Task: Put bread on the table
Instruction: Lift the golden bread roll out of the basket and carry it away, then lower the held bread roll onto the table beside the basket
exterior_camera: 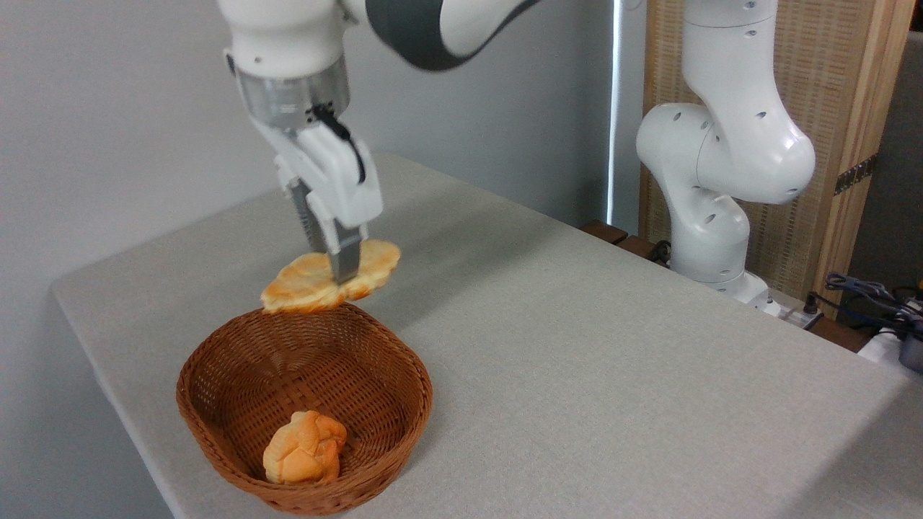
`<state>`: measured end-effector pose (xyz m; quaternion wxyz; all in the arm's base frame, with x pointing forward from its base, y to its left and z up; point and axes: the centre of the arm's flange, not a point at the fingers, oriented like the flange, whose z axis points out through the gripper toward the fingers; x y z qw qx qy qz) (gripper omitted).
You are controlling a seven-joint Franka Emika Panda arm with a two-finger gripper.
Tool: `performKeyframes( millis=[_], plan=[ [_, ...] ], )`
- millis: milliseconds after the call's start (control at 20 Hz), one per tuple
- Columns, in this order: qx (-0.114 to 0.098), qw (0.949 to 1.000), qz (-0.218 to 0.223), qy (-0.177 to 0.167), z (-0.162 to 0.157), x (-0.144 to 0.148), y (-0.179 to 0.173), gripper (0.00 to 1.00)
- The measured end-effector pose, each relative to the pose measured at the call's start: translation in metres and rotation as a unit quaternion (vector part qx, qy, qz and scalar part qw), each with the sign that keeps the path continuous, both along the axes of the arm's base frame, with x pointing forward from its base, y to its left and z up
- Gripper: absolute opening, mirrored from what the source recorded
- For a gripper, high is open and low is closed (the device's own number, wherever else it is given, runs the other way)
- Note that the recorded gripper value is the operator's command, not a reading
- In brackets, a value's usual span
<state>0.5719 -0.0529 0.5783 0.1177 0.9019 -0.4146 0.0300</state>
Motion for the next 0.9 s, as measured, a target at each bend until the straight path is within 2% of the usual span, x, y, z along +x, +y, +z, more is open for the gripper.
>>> performKeyframes(
  millis=[200,300,450,700,900],
  plan=[
    [0.02,0.9997,-0.017,0.003,0.004,-0.038,0.001,0.4],
    [0.032,0.9993,-0.02,0.003,-0.001,-0.057,0.003,0.4],
    [0.039,0.999,-0.022,0.002,-0.016,-0.081,-0.002,0.42],
    [0.042,0.9988,-0.025,-0.006,-0.027,-0.092,-0.009,0.51],
    [0.042,0.9985,-0.034,-0.002,-0.032,-0.094,-0.017,0.54]
  ],
)
